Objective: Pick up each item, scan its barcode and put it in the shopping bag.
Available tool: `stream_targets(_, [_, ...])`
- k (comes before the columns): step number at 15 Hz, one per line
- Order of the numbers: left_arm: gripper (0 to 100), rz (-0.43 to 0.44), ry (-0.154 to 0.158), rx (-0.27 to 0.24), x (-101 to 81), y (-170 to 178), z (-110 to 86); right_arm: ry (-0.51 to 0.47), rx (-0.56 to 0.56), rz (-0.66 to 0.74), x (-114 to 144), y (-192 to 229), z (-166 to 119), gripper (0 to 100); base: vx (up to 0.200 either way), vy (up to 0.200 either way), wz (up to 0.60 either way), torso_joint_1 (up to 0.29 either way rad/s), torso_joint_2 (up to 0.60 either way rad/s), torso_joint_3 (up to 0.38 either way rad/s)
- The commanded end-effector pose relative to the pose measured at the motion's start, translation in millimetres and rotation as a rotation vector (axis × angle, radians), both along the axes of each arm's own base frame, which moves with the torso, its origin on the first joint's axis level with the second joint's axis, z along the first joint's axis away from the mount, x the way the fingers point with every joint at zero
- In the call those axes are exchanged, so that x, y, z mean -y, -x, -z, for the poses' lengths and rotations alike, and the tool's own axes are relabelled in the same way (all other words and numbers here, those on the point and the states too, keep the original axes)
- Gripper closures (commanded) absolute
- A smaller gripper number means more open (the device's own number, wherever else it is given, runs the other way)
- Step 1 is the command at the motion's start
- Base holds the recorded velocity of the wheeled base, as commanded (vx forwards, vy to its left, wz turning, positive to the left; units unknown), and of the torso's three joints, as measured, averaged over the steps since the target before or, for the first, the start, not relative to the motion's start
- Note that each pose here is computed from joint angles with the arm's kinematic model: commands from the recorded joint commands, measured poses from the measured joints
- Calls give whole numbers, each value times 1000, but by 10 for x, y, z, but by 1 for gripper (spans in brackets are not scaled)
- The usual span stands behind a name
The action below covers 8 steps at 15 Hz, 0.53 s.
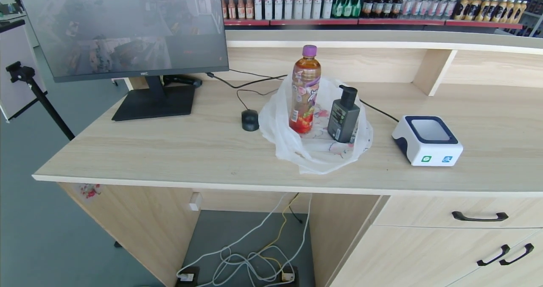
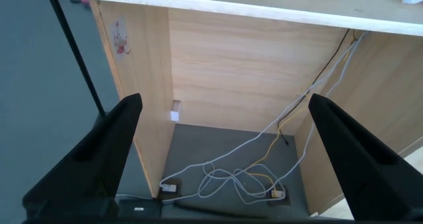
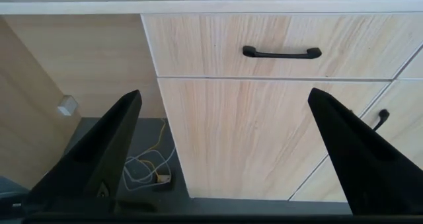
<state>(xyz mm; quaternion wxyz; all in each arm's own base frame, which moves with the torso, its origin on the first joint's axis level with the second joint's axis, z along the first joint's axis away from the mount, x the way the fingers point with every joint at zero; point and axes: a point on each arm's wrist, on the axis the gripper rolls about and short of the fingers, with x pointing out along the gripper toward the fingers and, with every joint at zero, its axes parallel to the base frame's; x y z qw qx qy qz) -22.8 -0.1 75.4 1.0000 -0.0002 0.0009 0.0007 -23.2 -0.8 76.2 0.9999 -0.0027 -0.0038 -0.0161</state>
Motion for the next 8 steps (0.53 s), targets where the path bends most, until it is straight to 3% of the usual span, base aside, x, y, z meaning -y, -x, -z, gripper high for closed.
stream_targets(1, [0,0,0,0,0,0,0,1,-3,0,0,-3,-1,0,0,-200,0,32,7,2])
stream_targets(5, [0,0,-3,0,0,0,0,1,-3,0,0,-3,-1,0,0,-200,0,9,7,0])
stream_targets(8, [0,0,-5,0,0,0,0,1,-3,0,0,-3,-1,0,0,0,0,0,0,0])
